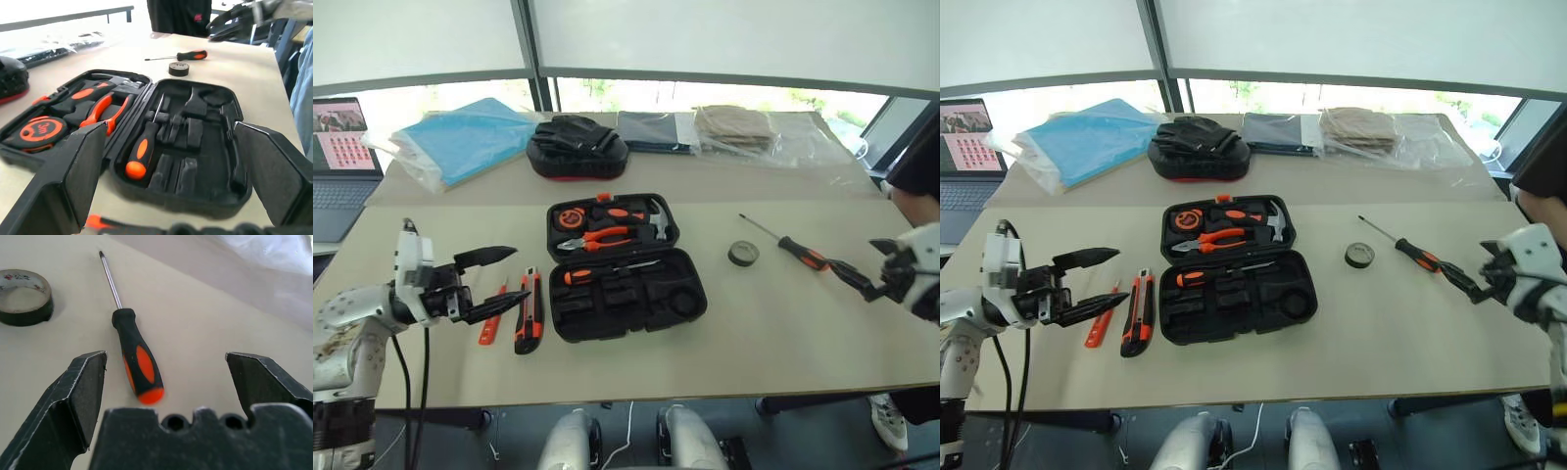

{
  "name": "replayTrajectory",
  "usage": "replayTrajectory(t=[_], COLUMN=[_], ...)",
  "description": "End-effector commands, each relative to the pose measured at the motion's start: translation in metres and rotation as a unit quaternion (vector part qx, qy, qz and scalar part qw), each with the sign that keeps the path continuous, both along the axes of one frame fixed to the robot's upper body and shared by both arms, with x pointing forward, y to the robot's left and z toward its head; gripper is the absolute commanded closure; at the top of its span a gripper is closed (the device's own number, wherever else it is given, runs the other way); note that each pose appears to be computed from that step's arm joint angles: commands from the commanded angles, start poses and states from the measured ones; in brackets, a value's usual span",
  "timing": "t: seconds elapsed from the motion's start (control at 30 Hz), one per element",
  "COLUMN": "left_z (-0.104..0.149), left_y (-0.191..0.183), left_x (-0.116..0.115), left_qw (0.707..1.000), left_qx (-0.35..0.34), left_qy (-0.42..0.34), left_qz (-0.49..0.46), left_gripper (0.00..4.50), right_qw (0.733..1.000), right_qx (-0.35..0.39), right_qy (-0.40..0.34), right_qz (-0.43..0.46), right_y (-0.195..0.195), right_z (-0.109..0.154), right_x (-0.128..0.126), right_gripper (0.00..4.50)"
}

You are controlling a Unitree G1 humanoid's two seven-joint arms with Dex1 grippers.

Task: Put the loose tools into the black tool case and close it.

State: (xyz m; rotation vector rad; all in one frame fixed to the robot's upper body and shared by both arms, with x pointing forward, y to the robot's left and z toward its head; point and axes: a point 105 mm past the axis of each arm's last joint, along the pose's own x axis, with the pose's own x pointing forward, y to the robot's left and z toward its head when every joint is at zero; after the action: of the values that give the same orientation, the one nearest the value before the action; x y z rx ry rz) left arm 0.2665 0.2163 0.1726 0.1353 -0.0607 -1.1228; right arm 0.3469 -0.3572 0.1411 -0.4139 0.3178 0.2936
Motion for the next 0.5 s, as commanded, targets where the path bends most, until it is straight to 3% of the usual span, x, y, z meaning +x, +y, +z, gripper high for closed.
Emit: replayTrajectory(t=[0.03,0.3,0.5], left_z=[0.014,0.017,0.015], left_y=[-0.012,-0.02,-0.019], left_x=[-0.001,-0.005,-0.007], left_qw=[1.0,0.999,0.999], left_qx=[-0.009,-0.014,-0.009], left_qy=[-0.02,-0.017,-0.005], left_qz=[-0.019,-0.03,-0.037], left_gripper=[0.04,0.04,0.0], right_qw=[0.998,0.991,0.987], right_qx=[-0.003,0.019,0.026], right_qy=[0.055,0.125,0.156], right_qz=[0.033,0.033,0.042], right_y=[0.007,0.017,0.022], right_z=[-0.008,-0.024,-0.03], right_x=[0.015,0.029,0.029], right_gripper=[0.0,0.0,1.82])
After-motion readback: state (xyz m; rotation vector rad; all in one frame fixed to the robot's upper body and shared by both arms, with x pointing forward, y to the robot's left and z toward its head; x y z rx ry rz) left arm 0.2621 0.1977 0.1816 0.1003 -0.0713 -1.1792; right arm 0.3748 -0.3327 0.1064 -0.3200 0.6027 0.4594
